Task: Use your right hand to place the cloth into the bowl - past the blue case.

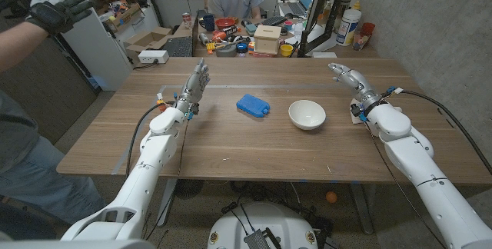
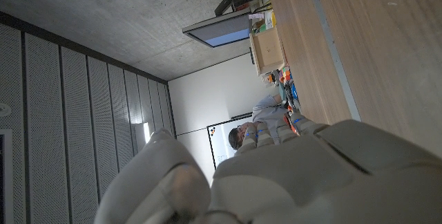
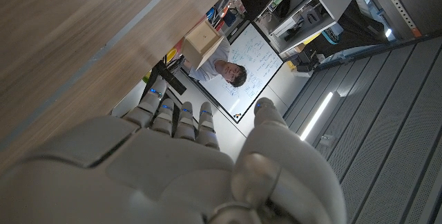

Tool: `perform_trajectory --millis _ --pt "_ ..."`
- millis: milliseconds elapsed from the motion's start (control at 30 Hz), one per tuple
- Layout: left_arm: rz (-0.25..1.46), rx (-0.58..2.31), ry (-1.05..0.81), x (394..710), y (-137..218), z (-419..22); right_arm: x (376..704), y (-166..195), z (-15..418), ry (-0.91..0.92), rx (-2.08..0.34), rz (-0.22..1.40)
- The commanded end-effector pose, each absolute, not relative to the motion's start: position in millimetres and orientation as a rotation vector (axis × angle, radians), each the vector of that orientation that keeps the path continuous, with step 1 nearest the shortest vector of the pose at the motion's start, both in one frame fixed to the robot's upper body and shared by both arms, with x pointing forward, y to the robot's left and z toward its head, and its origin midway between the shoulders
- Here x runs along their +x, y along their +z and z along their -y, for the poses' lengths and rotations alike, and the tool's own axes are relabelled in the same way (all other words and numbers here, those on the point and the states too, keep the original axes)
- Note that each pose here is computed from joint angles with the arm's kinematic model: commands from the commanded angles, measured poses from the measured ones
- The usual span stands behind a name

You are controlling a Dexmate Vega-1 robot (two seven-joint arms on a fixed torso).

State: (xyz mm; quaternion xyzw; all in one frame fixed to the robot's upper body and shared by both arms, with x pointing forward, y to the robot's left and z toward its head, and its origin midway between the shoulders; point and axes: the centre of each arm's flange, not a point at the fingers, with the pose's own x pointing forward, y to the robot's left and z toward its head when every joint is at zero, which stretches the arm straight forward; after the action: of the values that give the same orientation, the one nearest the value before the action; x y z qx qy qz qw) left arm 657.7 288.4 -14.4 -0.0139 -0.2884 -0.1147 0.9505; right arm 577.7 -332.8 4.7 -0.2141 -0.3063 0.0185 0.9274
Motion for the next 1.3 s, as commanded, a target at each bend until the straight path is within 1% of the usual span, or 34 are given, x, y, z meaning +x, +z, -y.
perform_trajectory --millis 33,233,733,1300 --pt "0.578 -0.017 -0.249 660.4 -13.7 -283.6 559.3 5.0 347.5 -0.022 -0.532 0.609" --pt "0.578 -0.019 -0.246 660.0 -12.4 -284.7 552.1 1.1 358.6 -0.044 -0.556 0.59" --pt "0.576 -0.015 -0.254 661.3 -10.7 -279.9 532.4 2.2 373.2 -0.161 -0.763 0.534" --pt "0.576 -0.007 -0.254 662.9 -11.9 -275.1 519.3 -0.5 375.8 -0.259 -0.989 0.443"
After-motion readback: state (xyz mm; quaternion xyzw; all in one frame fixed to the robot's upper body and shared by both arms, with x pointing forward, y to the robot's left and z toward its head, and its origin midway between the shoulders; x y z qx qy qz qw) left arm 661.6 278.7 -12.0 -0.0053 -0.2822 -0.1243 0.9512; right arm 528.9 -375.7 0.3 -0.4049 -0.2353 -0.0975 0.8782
